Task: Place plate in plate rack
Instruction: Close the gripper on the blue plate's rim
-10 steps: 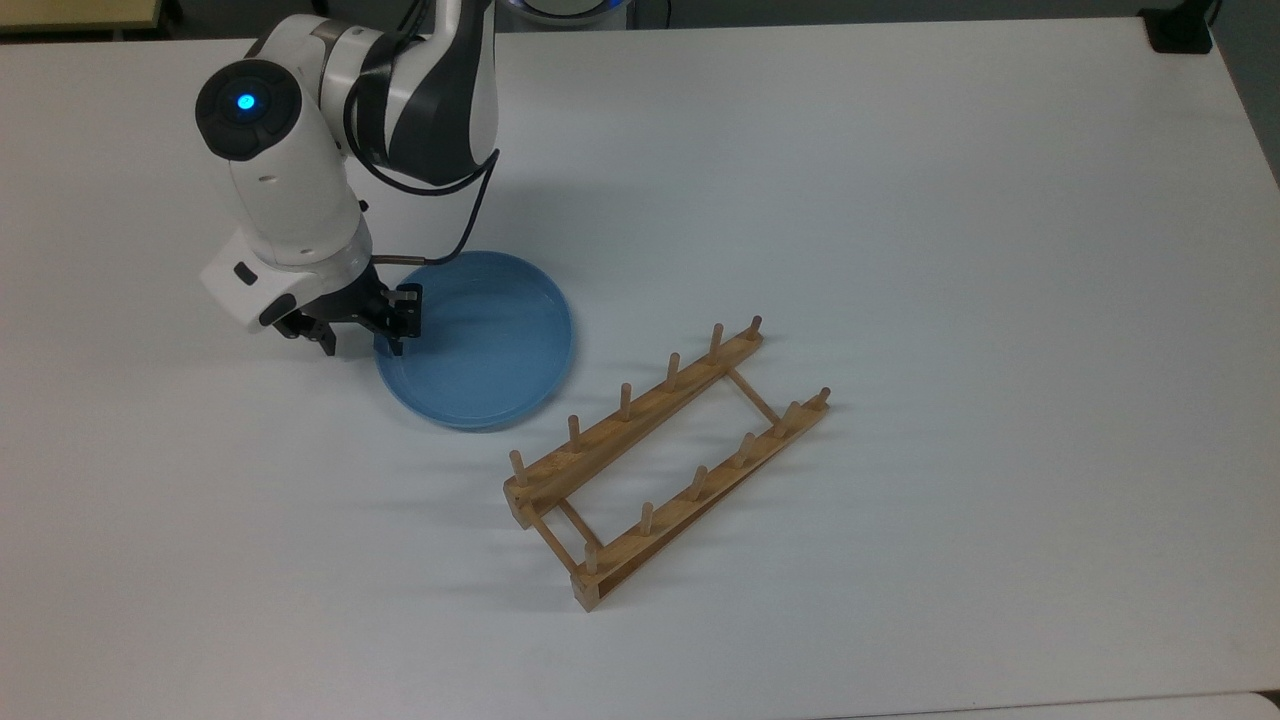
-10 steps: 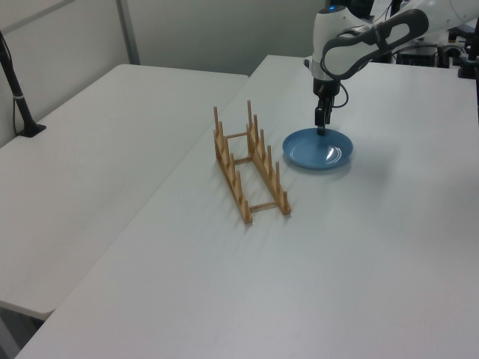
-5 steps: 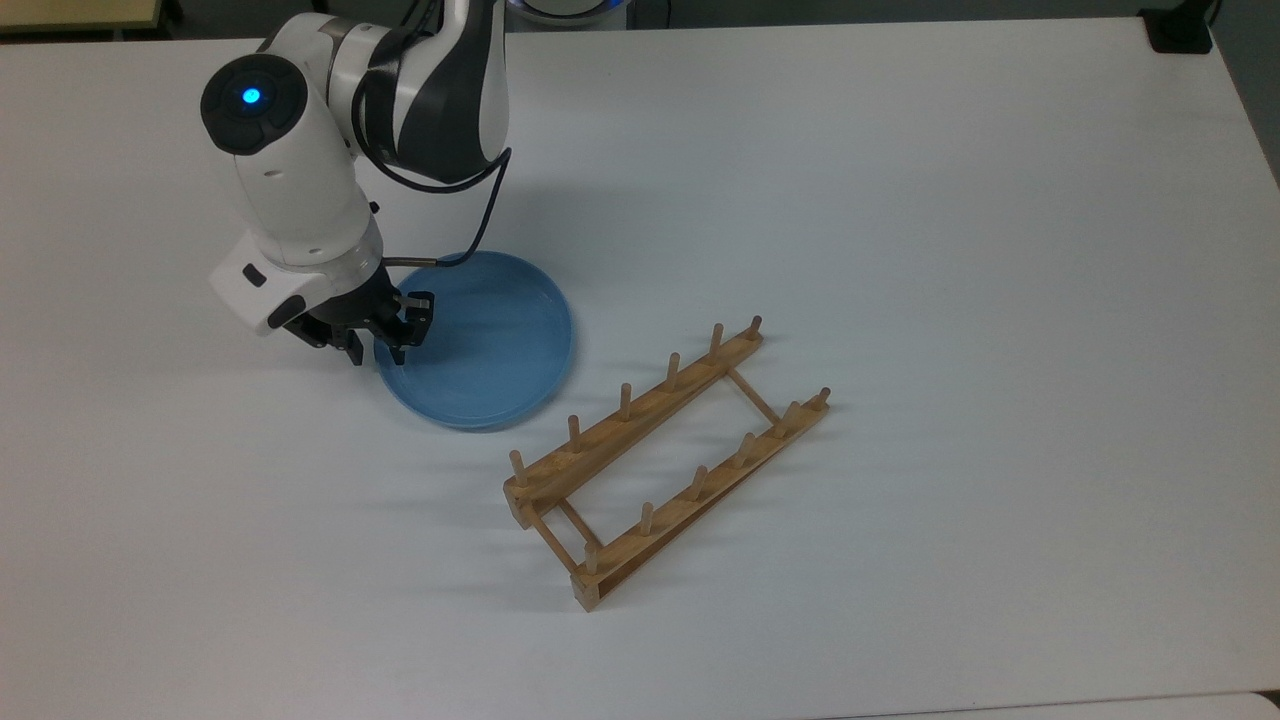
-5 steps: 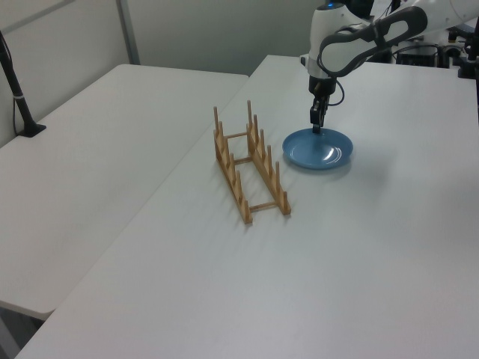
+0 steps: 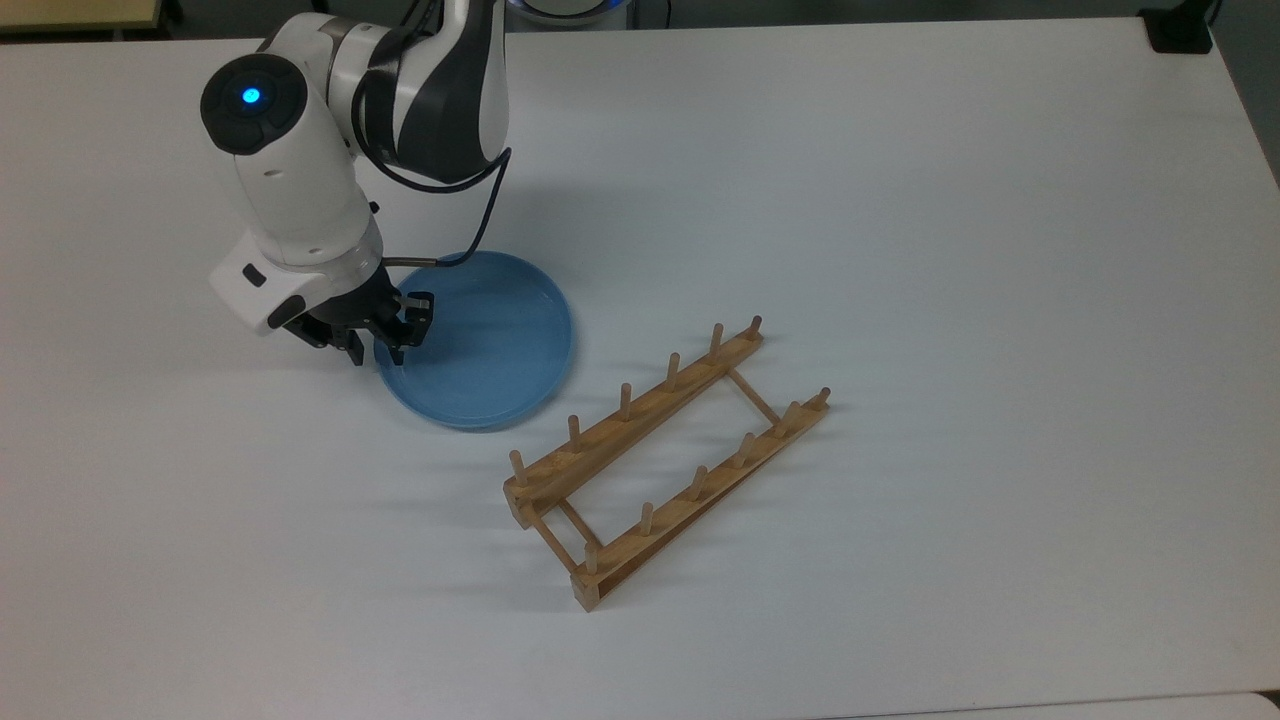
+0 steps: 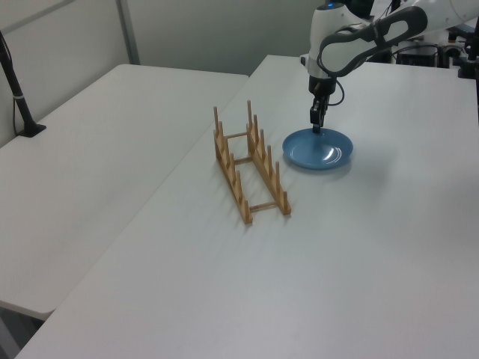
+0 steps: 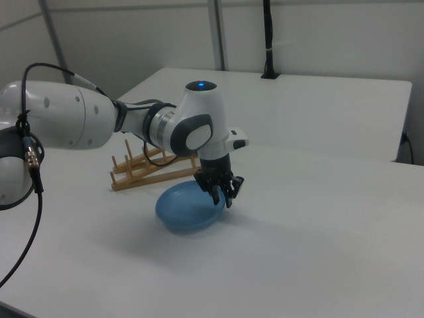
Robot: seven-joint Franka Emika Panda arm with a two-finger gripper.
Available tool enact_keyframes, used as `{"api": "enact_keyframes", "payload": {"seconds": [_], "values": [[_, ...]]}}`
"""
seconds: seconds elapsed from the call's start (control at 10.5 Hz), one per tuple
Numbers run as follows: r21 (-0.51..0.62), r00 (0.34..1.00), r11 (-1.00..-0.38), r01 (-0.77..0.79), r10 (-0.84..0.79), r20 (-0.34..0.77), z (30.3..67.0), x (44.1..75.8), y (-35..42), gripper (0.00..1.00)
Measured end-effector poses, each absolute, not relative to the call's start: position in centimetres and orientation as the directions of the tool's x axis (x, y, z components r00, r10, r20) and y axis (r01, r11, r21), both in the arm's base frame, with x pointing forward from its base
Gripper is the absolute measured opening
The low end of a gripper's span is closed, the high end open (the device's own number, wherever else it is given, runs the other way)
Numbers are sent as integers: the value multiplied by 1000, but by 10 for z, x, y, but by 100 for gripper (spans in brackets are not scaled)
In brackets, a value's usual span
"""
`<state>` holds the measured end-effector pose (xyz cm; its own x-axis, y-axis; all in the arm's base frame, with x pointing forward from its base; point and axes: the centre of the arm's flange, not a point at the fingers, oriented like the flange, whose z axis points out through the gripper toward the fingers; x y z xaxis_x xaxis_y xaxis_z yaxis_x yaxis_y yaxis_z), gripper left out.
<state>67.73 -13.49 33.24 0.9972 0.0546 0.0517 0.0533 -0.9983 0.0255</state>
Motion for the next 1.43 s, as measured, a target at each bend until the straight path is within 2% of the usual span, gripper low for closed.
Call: {"api": "enact_keyframes", "payload": {"seconds": [0.29,0.76,0.86,1.05,1.43], "values": [[25,997,-998,53,55,48,330,677,-135,38],[24,998,-998,54,55,38,323,677,-135,28],[24,998,-998,54,55,38,323,677,-135,19],[24,998,-998,54,55,40,324,677,-135,9],[24,997,-998,56,57,47,327,679,-134,7]]}}
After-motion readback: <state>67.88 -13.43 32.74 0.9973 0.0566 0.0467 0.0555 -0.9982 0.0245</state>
